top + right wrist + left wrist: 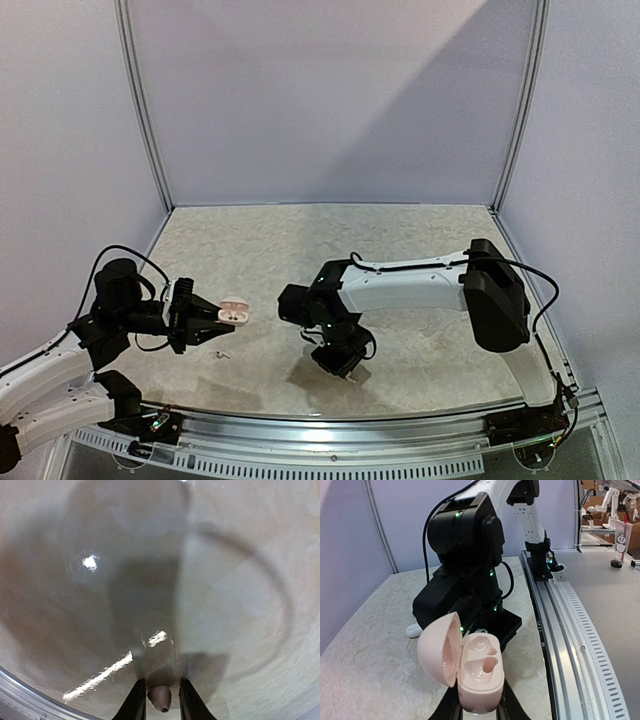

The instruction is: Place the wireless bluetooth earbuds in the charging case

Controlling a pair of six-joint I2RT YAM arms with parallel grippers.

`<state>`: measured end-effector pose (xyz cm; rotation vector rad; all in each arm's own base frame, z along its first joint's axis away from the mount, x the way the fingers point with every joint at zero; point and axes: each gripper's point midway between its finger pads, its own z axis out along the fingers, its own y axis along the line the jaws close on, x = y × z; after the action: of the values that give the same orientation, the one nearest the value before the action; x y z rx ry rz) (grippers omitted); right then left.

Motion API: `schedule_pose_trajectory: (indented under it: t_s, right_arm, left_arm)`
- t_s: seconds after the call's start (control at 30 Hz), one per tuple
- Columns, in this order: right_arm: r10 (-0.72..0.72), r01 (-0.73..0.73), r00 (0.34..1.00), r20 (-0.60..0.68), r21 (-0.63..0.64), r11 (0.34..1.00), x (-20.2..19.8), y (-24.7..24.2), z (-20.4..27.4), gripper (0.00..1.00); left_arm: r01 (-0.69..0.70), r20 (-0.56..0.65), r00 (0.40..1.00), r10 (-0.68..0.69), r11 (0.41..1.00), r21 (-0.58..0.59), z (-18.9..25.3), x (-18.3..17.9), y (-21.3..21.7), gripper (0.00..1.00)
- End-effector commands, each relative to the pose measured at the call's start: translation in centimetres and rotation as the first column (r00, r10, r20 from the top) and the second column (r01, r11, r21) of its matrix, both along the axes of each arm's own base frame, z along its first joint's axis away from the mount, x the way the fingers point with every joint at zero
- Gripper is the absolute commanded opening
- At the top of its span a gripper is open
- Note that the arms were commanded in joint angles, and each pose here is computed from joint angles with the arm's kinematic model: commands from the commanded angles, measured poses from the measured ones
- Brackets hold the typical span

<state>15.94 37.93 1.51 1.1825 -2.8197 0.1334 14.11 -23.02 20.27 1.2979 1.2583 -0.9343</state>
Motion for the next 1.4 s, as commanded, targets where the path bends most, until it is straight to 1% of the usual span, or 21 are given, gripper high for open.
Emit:
schedule_pose_trajectory:
  t_s: [0.0,0.23,0.3,0.5,0.63,0.8,0.87,0.93,1.0,1.03,1.1,1.13,1.17,1.23,1.3,1.37]
  right_arm:
    - [-0.003,0.003,1.0,-0.015,-0.051,0.999,-0.2,-1.1,-0.6,0.26]
    - [0.009,-0.01,1.0,-0.011,-0.039,0.999,-0.1,-0.8,-0.8,0.22]
    - [0.007,-0.008,0.999,-0.039,-0.019,1.0,-0.5,-0.4,-0.9,0.22]
    - [0.013,-0.013,0.999,-0.045,-0.008,1.0,-0.6,0.0,-1.0,0.12]
    - [0.009,-0.009,0.999,-0.041,0.005,1.0,-0.5,0.2,-0.4,0.1]
    - [-0.026,0.026,1.0,-0.005,0.086,0.996,1.1,1.5,2.5,0.09]
    - [-0.067,0.062,0.997,0.027,0.157,0.986,2.5,2.2,5.0,0.09]
    - [-0.111,0.088,0.991,0.078,0.257,0.963,4.4,3.1,8.2,0.09]
    - [-0.158,0.099,0.979,0.129,0.375,0.921,6.2,4.2,11.9,0.09]
    - [-0.182,0.093,0.971,0.158,0.449,0.888,7.0,4.7,14.6,0.09]
    - [-0.227,0.064,0.949,0.217,0.575,0.816,8.4,5.8,19.1,0.09]
    - [-0.255,0.033,0.932,0.258,0.641,0.767,9.0,6.1,22.1,0.09]
    - [-0.271,0.004,0.921,0.279,0.688,0.726,9.3,6.6,24.0,0.09]
    - [-0.308,-0.061,0.898,0.313,0.784,0.618,9.8,7.6,28.2,0.09]
    - [-0.353,-0.133,0.877,0.325,0.871,0.473,9.9,8.4,32.7,0.08]
    - [-0.367,-0.198,0.876,0.313,0.927,0.319,9.4,9.3,36.2,0.08]
  left_arm:
    - [0.008,0.009,1.0,-0.008,1.0,0.002,0.5,-0.1,-0.2,0.0]
    - [0.005,0.012,1.0,-0.005,1.0,0.004,0.5,-0.1,-0.2,0.0]
    - [0.006,0.011,1.0,-0.006,1.0,0.005,0.4,-0.1,-0.2,0.0]
    - [0.004,0.011,1.0,-0.004,1.0,0.006,0.4,0.0,-0.2,0.0]
    - [-0.001,0.012,1.0,0.001,1.0,0.006,0.5,0.1,-0.2,0.0]
    - [-0.046,0.001,0.999,0.046,0.999,-0.019,1.3,0.9,-0.2,0.0]
    - [-0.076,-0.001,0.997,0.076,0.996,-0.044,2.0,1.5,-0.2,0.0]
    - [-0.111,0.006,0.994,0.112,0.991,-0.078,3.0,2.2,-0.2,0.0]
    - [-0.136,0.013,0.99,0.138,0.985,-0.104,3.8,2.8,-0.2,0.0]
    - [-0.143,0.013,0.989,0.146,0.983,-0.117,4.2,3.0,-0.2,0.0]
    - [-0.149,0.025,0.988,0.153,0.979,-0.139,5.1,3.4,-0.3,0.0]
    - [-0.153,0.028,0.987,0.159,0.977,-0.149,5.5,3.6,-0.3,0.0]
    - [-0.161,0.029,0.985,0.167,0.974,-0.16,5.9,3.8,-0.3,0.0]
    - [-0.177,0.02,0.983,0.184,0.967,-0.185,6.8,4.4,-0.4,0.0]
    - [-0.201,0.003,0.978,0.207,0.955,-0.217,7.9,5.2,-0.5,0.0]
    - [-0.219,-0.021,0.975,0.221,0.945,-0.242,8.9,5.9,-0.6,0.0]
